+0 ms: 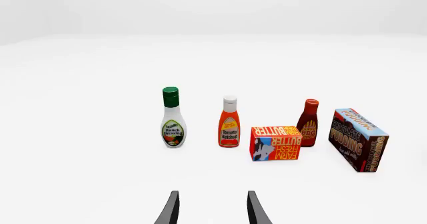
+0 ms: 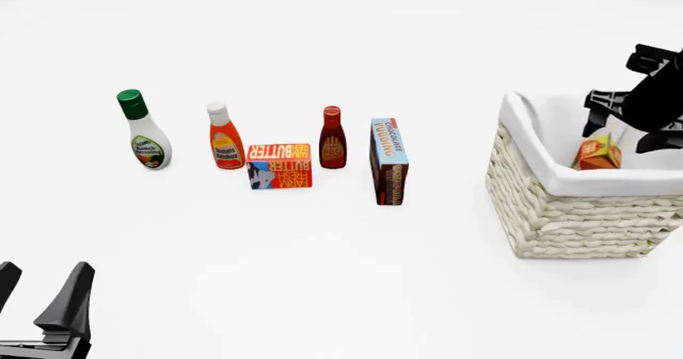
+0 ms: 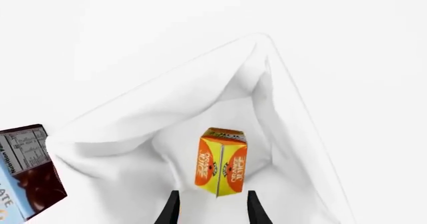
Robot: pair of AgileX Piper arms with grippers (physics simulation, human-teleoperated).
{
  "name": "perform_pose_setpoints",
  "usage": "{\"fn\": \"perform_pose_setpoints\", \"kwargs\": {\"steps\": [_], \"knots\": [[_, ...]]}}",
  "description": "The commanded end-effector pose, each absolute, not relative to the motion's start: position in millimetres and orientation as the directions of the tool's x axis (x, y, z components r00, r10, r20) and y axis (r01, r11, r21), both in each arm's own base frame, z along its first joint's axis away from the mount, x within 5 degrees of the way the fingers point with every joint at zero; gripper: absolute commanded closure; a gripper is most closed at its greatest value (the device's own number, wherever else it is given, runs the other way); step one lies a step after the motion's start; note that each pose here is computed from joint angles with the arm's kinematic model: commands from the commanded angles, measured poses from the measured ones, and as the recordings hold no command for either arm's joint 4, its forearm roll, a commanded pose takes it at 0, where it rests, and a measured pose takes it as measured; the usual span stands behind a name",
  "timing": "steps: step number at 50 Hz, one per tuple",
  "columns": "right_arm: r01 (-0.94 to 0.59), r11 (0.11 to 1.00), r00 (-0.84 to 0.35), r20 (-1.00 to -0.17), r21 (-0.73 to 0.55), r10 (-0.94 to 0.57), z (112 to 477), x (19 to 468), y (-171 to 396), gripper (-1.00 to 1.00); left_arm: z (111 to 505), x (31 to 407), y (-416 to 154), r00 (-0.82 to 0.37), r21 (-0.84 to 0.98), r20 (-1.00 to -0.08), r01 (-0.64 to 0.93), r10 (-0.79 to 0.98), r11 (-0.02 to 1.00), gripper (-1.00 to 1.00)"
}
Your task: Pick the orange juice and place it in the basket.
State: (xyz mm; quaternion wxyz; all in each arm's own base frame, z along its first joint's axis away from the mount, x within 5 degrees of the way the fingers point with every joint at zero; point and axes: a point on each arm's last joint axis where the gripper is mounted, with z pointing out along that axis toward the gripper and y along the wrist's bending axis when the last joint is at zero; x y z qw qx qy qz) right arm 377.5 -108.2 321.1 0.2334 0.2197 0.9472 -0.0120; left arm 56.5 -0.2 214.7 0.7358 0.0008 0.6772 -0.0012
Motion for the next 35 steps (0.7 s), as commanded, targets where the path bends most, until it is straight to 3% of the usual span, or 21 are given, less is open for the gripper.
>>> {"fn": "perform_pose_setpoints", "kwargs": {"steps": [1, 17, 35], "knots": [[0.412, 0.908, -0.79, -0.465, 0.082, 0.4, 338, 367, -102, -1.0, 214, 56, 0, 0.084, 0.0, -0.996, 0.003, -0.001, 1.0, -1.0], [0.397, 0.914, -0.777, -0.502, 0.078, 0.38, 383, 354, -101, -1.0, 214, 56, 0, 0.084, -0.001, -0.997, 0.003, -0.001, 1.0, -1.0], [0.359, 0.93, -0.768, -0.543, 0.072, 0.339, 404, 336, -89, -1.0, 214, 56, 0, 0.084, -0.001, -0.997, 0.003, -0.001, 1.0, -1.0]]}}
